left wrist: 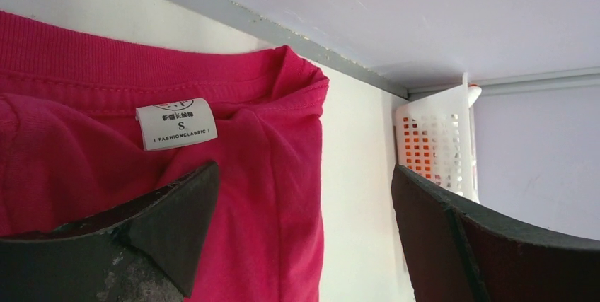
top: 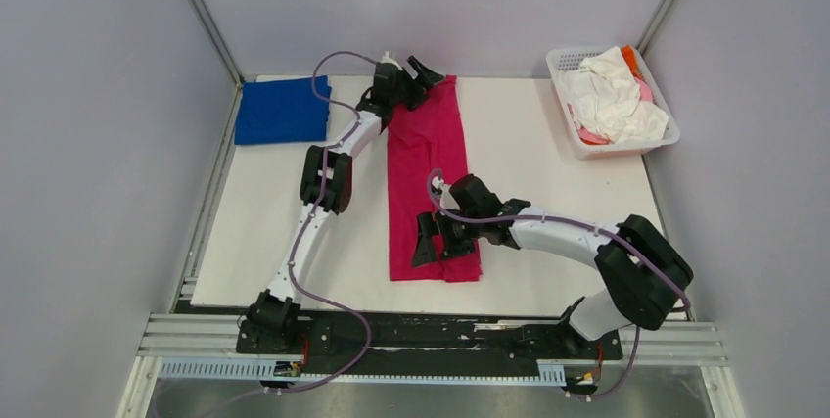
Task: Fold and stack the t-shirts
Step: Rotate the tshirt 90 degrees, then grab the bottom of the folded rectangular tshirt with both arms
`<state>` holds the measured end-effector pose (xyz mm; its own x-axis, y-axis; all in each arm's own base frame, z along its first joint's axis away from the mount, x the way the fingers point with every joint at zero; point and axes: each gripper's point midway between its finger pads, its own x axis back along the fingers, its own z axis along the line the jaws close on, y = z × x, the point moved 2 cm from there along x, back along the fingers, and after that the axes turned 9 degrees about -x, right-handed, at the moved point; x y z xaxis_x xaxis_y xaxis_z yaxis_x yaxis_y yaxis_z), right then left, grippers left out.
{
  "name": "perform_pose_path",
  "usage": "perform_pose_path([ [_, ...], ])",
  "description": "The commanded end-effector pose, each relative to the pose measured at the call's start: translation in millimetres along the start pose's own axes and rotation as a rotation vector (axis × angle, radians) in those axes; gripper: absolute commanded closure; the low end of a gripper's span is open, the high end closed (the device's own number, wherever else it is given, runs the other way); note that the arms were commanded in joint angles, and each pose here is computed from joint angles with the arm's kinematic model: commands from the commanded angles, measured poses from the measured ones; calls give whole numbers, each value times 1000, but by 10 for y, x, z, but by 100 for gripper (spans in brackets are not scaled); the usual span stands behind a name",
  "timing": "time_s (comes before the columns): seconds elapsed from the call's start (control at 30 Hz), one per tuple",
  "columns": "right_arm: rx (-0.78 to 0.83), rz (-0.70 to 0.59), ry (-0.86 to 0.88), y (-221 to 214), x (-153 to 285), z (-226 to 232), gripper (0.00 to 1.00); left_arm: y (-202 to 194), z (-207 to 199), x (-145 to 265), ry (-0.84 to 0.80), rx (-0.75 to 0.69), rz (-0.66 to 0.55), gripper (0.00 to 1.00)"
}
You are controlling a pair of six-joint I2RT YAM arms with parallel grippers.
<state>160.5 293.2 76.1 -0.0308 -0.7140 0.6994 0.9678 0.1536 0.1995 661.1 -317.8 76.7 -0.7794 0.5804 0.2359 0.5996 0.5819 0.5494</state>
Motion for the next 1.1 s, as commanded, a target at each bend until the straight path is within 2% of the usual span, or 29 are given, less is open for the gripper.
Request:
perform_pose_path([
  [0.0, 42, -204, -8, 254, 261, 194, 0, -45, 119, 97, 108, -31, 54, 0],
  [0.13, -28, -387, -74, 427, 501, 140, 0, 128, -324, 194, -3, -59, 66, 0],
  [0.17, -50, -421, -85, 457, 554, 121, 0, 225, -544, 266, -42, -75, 60, 0],
  [0.33, -174, -485, -115, 489, 716, -74, 0, 447, -1153, 589, -141, -185, 62, 0],
  [0.37, -185, -489, -120, 485, 748, -109, 0, 531, -1381, 713, -168, -214, 57, 0],
  [0.47, -160, -480, -67, 467, 828, -37, 0, 582, -1663, 989, -166, -311, 76, 0],
  [0.6, -11, -334, 131, 262, 801, 287, 0, 717, -2113, 1523, -166, -415, 44, 0],
  [0.7, 33, -210, 245, 82, 730, 407, 0, 621, -2062, 1738, -128, -435, 80, 0],
  [0.73, 21, -174, 247, 45, 674, 378, 0, 667, -2167, 1867, -139, -458, 66, 0],
  [0.83, -6, -104, 240, -32, 530, 306, 0, 522, -2018, 2053, -89, -467, 110, 0],
  [0.87, -12, -84, 233, -49, 476, 282, 0, 541, -2087, 2170, -93, -482, 100, 0],
  [1.07, -49, 6, 168, -122, 16, 112, 0, 227, -1666, 2513, 28, -472, 152, 0],
])
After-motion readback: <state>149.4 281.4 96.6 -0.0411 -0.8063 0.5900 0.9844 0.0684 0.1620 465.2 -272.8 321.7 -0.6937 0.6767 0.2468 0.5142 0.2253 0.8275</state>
